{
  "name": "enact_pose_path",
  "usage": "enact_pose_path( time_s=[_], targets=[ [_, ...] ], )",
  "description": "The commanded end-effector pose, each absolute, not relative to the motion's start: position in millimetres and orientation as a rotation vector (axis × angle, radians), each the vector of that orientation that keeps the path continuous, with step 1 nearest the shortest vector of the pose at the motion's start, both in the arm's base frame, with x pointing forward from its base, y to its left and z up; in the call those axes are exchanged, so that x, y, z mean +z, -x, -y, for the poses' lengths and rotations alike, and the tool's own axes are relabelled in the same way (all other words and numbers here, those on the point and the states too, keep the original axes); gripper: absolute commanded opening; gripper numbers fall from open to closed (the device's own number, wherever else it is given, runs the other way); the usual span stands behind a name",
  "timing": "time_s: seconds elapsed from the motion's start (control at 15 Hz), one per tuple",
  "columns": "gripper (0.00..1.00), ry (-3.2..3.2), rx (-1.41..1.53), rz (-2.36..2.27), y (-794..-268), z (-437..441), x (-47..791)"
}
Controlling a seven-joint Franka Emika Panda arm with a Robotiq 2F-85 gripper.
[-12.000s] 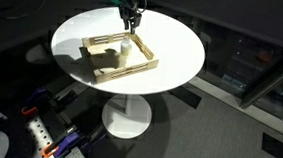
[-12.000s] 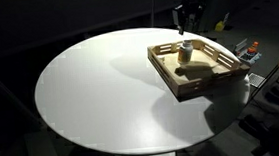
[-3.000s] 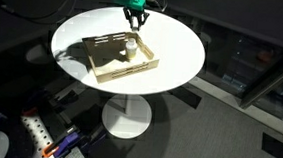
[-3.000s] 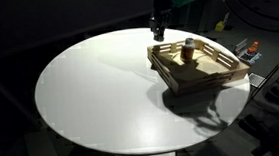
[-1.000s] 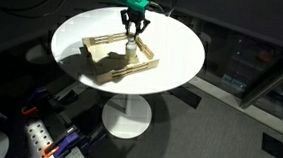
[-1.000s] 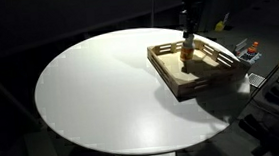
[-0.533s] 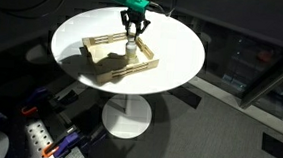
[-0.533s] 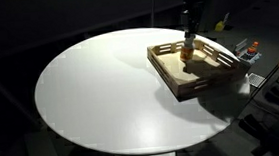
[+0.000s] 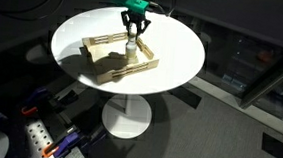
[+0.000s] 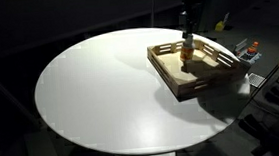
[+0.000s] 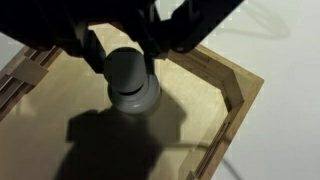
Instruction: Put the lid on the bottle
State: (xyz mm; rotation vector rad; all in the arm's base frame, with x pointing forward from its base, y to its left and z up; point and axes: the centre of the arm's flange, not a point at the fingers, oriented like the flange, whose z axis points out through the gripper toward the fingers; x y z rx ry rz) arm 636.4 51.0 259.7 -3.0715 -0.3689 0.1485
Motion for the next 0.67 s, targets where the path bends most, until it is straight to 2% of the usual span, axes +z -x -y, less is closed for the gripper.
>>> enact_pose_path(
  time_s=[0.0,0.6],
  targets=[
    [0.29,3.082,0.119,0.413,-627.0,-49.8,264.3],
    [0.28,3.087,0.126,0.415,-623.1,-49.8,263.9]
  ],
)
